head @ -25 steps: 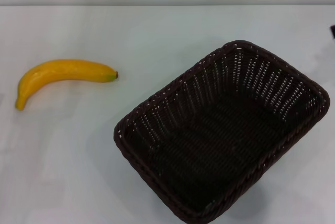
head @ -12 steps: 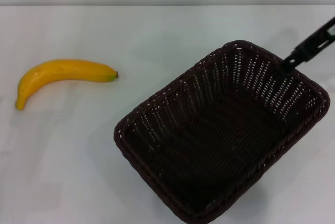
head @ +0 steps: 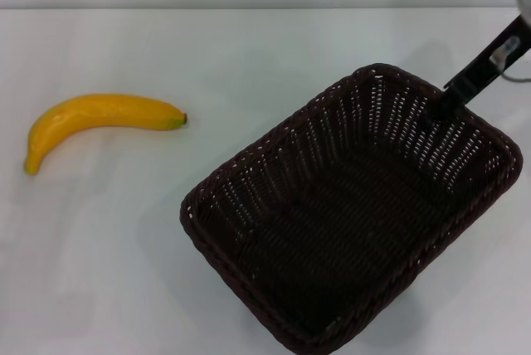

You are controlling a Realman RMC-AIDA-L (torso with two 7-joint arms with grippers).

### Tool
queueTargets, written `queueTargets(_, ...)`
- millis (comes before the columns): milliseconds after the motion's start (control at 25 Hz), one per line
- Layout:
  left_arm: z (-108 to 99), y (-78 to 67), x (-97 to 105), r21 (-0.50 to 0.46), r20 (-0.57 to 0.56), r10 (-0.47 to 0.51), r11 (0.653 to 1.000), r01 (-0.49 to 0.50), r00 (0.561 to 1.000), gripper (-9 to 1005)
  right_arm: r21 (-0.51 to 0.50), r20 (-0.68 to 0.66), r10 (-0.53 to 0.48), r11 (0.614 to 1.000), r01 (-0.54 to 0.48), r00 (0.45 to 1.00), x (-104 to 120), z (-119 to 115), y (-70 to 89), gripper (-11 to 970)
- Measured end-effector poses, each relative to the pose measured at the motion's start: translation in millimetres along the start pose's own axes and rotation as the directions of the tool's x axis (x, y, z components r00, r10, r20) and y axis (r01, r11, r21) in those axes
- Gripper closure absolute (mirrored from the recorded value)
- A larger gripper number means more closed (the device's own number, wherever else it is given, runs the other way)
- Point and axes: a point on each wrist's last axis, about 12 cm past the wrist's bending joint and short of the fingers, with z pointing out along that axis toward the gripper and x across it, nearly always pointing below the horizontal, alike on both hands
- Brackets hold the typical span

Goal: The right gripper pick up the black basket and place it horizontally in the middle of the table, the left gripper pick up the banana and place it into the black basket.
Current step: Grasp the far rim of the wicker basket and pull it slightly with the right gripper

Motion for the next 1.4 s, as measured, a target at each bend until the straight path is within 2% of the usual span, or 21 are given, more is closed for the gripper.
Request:
queueTargets(160, -2, 1.0, 0, -0.006, -0.001, 0.004, 1.000, -0.004, 1.000, 131, 0.015, -0.027, -0.008, 1.000, 0.008, 1.000, -4, 14, 1.9, 121)
queueTargets(520, -5, 2.9, 0, -0.016, -0.010, 0.006, 1.000, -0.006, 1.000, 134, 0.074, -0.115, -0.035, 0.996, 0.044, 0.993, -16, 29, 4.7, 121)
queueTargets(760, -7, 4.7, 2, -0.029, -0.026, 0.007, 1.000, -0.008, 1.000, 135, 0.107, -0.217, -0.082, 0.988, 0.107, 0.973, -22, 36, 12.9, 214)
queueTargets(960, -7, 5.8, 3, -0.039, -0.039, 0.006, 0.999, -0.008, 0.999, 137, 0.126, -0.241, -0.100, 0.983, 0.134, 0.965, -29, 31, 18.2, 291)
queueTargets(1120, -7, 5.9, 3, -0.039, -0.039, 0.007, 0.999, -0.008, 0.999, 138, 0.127, -0.248, -0.099, 0.983, 0.134, 0.964, -34, 30, 21.7, 451)
queueTargets(1400, -10, 6.9, 2, -0.044, -0.035, 0.008, 0.999, -0.010, 0.999, 140, 0.144, -0.256, -0.019, 0.988, 0.058, 0.967, -35, 28, 23.2, 711)
